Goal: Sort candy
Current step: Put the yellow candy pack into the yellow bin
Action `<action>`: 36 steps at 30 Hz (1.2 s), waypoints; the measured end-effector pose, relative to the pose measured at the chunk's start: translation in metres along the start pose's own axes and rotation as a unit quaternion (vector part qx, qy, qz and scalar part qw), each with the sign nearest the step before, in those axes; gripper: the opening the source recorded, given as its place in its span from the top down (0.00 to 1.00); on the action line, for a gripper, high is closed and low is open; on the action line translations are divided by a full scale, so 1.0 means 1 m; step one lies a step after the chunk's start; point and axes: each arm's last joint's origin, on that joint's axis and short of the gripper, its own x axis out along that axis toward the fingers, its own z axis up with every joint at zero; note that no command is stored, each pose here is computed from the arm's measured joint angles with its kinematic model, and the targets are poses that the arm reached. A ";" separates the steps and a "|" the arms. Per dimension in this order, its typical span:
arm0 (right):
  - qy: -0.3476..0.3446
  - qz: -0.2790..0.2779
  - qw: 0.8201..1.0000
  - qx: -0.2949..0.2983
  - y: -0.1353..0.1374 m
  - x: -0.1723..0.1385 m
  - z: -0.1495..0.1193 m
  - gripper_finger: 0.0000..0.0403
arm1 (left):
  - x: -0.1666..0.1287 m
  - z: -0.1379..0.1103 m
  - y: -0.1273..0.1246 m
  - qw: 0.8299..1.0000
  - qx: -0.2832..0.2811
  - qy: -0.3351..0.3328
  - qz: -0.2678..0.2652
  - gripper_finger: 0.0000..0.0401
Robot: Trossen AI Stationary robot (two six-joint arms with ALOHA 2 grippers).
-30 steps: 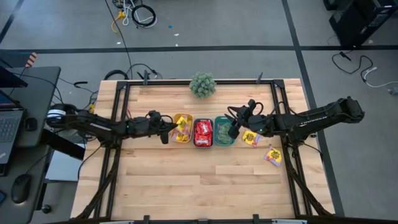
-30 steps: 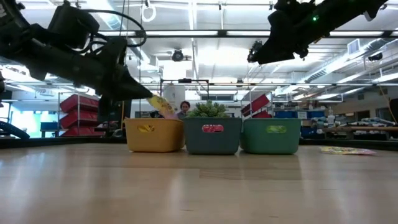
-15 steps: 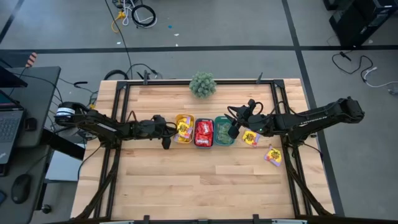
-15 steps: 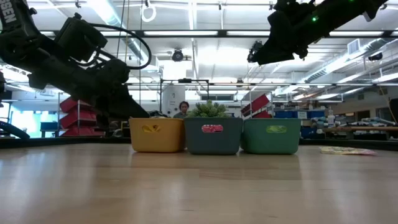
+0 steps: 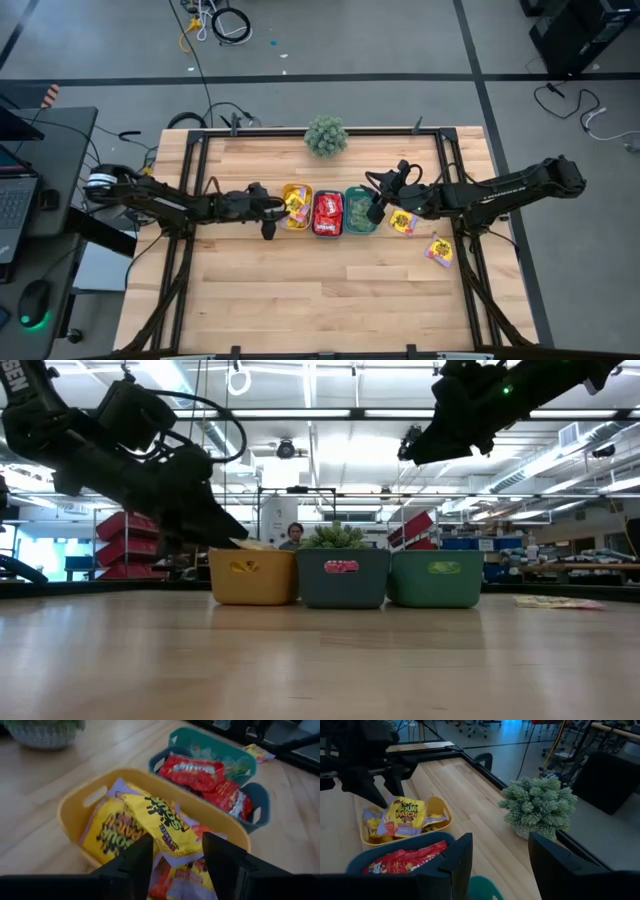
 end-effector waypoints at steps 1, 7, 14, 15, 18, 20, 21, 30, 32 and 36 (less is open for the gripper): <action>0.001 0.000 1.000 0.000 0.000 0.000 0.000 0.56 | -0.001 0.001 0.000 1.000 0.008 -0.003 -0.001 0.57; 0.002 0.001 1.000 -0.002 0.000 0.000 -0.001 0.56 | -0.010 0.001 0.005 0.997 0.046 0.037 0.054 0.56; 0.004 0.009 1.000 -0.002 0.000 0.000 -0.001 0.56 | -0.011 0.020 -0.004 0.997 0.065 0.030 0.043 0.57; 0.004 0.009 1.000 -0.002 0.000 0.000 -0.001 0.56 | -0.011 0.026 -0.007 0.997 0.070 0.019 0.029 0.58; 0.004 0.009 1.000 -0.002 0.000 0.000 -0.001 0.56 | -0.007 0.036 -0.013 0.997 0.079 0.008 0.003 0.62; 0.004 0.009 1.000 -0.002 0.000 0.000 -0.001 0.57 | -0.003 0.033 -0.011 0.996 0.081 0.025 0.000 0.68; 0.004 0.009 1.000 -0.002 0.000 0.000 -0.001 0.57 | -0.001 0.029 -0.009 0.996 0.081 0.041 -0.001 0.72; 0.004 0.009 1.000 -0.004 0.000 0.000 -0.001 0.70 | 0.023 0.013 -0.005 0.993 0.080 0.084 -0.010 0.98; 0.004 0.009 1.000 -0.004 0.000 0.000 -0.001 0.72 | 0.029 0.014 -0.006 0.992 0.084 0.091 -0.009 0.98; 0.004 0.009 1.000 -0.004 0.001 0.000 -0.001 0.75 | 0.042 0.014 -0.009 0.990 0.101 0.102 -0.007 0.99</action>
